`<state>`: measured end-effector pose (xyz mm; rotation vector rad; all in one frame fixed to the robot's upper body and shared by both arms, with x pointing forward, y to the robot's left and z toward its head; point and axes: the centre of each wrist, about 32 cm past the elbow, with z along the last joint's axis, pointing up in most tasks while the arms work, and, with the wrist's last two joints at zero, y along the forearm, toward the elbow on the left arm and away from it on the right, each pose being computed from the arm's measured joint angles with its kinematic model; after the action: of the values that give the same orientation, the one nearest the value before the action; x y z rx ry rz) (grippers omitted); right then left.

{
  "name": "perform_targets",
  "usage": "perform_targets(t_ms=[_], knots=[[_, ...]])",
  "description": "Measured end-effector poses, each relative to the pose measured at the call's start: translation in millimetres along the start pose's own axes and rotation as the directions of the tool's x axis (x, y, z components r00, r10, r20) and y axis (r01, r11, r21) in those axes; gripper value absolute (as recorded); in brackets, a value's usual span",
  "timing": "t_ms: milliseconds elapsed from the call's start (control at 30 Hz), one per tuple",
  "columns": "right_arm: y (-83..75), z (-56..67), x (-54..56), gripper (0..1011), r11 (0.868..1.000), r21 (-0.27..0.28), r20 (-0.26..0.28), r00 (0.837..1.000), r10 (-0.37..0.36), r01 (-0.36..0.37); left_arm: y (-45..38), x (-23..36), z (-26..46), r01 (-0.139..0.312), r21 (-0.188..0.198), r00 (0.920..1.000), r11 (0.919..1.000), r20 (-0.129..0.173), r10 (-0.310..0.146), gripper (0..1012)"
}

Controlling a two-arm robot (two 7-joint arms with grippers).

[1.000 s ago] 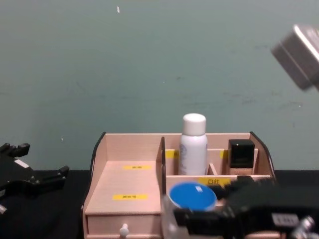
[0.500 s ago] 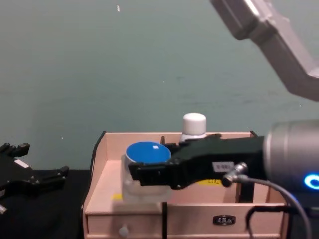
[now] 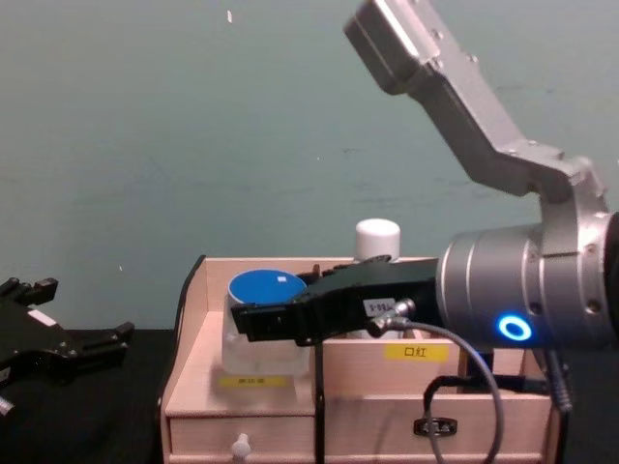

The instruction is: Pick up the facial cleanser and watermelon frost from the table and place them into the tiered storage box.

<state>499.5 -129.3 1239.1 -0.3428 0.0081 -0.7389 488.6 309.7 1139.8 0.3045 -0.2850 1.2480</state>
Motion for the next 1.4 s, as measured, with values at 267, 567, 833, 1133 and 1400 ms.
perform_targets(t_ms=[267, 567, 833, 1133, 1400], knots=[[16.1, 0.2, 7.2, 703, 1.0, -0.005, -0.01, 1.0, -0.023, 0.023, 0.0, 0.0, 0.0, 0.0, 0.0, 1.0, 1.0, 0.0, 0.0, 1001], [28.1, -0.6, 12.5, 703, 0.999, -0.012, -0.015, 0.999, -0.032, 0.032, 0.0, 0.0, 0.0, 0.0, 0.0, 1.0, 1.0, 0.0, 0.0, 1001], [34.8, -0.7, 14.3, 703, 0.999, -0.023, -0.012, 0.999, -0.034, 0.034, 0.0, 0.0, 0.0, 0.0, 0.0, 1.0, 1.0, 0.0, 0.0, 1001], [37.2, -0.4, 14.4, 702, 0.999, -0.042, -0.009, 0.999, -0.034, 0.034, 0.0, 0.0, 0.0, 0.0, 0.0, 1.0, 1.0, 0.0, 0.0, 1001], [37.5, -0.7, 14.4, 703, 0.998, -0.046, -0.009, 0.999, -0.034, 0.033, 0.0, 0.0, 0.0, 0.0, 0.0, 1.0, 1.0, 0.0, 0.0, 1001]])
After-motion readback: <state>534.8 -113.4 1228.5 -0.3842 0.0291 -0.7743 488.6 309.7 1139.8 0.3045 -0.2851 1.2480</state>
